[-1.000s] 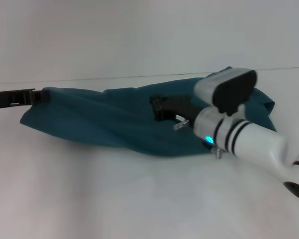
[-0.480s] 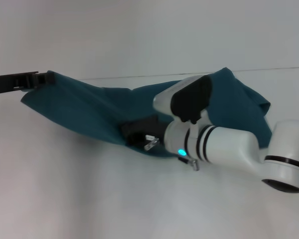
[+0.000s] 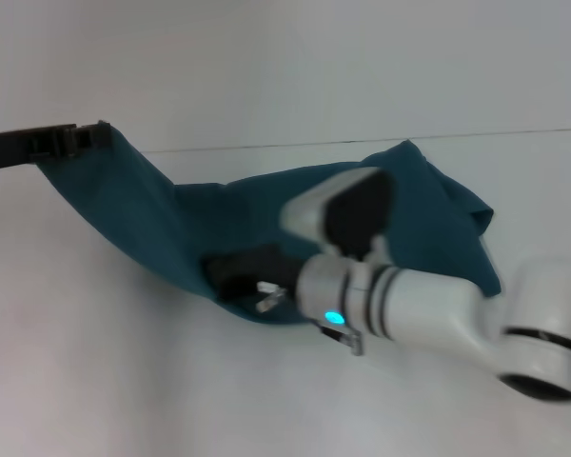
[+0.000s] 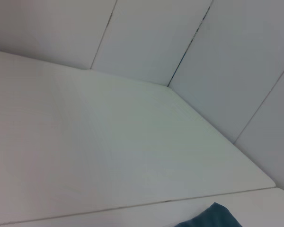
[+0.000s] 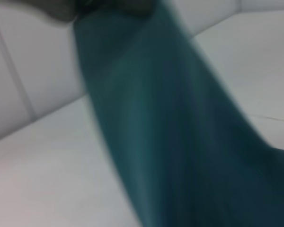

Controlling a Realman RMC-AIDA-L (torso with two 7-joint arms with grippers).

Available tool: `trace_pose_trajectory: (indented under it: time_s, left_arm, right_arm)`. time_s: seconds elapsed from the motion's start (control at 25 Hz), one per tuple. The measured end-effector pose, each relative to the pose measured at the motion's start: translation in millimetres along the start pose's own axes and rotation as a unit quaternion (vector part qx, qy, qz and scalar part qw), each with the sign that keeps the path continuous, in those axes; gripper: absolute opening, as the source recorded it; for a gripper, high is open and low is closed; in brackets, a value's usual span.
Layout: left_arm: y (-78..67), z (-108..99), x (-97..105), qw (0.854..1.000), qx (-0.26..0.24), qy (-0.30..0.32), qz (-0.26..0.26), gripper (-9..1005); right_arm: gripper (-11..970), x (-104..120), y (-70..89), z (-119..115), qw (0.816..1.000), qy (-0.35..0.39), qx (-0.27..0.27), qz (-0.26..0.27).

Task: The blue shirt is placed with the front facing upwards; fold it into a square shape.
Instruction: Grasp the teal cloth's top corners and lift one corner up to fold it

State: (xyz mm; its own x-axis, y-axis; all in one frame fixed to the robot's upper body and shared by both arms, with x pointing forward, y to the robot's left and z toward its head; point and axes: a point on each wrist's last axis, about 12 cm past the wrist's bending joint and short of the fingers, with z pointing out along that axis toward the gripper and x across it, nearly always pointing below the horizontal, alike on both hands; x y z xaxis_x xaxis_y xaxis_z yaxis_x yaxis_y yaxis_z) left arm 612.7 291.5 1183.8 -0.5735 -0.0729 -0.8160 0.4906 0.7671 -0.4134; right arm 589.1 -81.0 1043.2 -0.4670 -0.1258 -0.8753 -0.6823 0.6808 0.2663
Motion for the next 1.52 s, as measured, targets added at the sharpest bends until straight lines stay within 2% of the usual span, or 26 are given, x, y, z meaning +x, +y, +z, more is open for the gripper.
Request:
trace_pose_trajectory:
  time_s: [0.16, 0.24, 0.4, 0.8, 1.08, 1.2, 1.32, 1.44, 1.52]
  left_arm:
    - [-0.3, -1, 0, 1.0, 0.001, 0.001, 0.002, 38]
    - [-0.7, -1, 0, 1.0, 0.003, 0.0, 0.002, 38]
    - [-3.9, -1, -2, 1.0, 0.016, -0.005, 0.003, 38]
    - [-10.6, -6, -10, 0.999, 0.037, -0.025, 0.012, 38]
    - [-12.4, -9, -12, 0.998, 0.045, -0.034, 0.016, 39]
    - [-12.0, -8, -11, 0.998, 0.046, -0.033, 0.016, 39]
    - [-11.1, -8, -10, 0.998, 0.045, -0.032, 0.016, 39]
    - [-9.4, -9, -7, 0.999, 0.044, -0.03, 0.013, 39]
    - [-9.5, -10, -6, 0.999, 0.044, -0.029, 0.013, 39]
  right_arm:
    - [-1, 15, -27.7, -30, 0.994, -0.083, 0.034, 0.068]
    - [-1, 18, -36.6, -38, 0.989, -0.107, 0.053, 0.082]
    - [-1, 15, -42.6, -32, 0.991, -0.076, 0.08, 0.074]
    - [-1, 1, -1.0, 5, 0.999, 0.016, 0.036, 0.014]
    - [-1, -3, 30.5, 18, 0.999, 0.037, -0.016, -0.026]
    - [0, -2, 36.0, 18, 0.999, 0.036, -0.025, -0.021]
    - [0, 6, 21.0, 5, 1.0, 0.008, -0.005, 0.024]
    - [0, 20, -2.0, -15, 0.995, -0.039, 0.03, 0.085]
    - [0, 25, -12.3, -23, 0.991, -0.061, 0.049, 0.105]
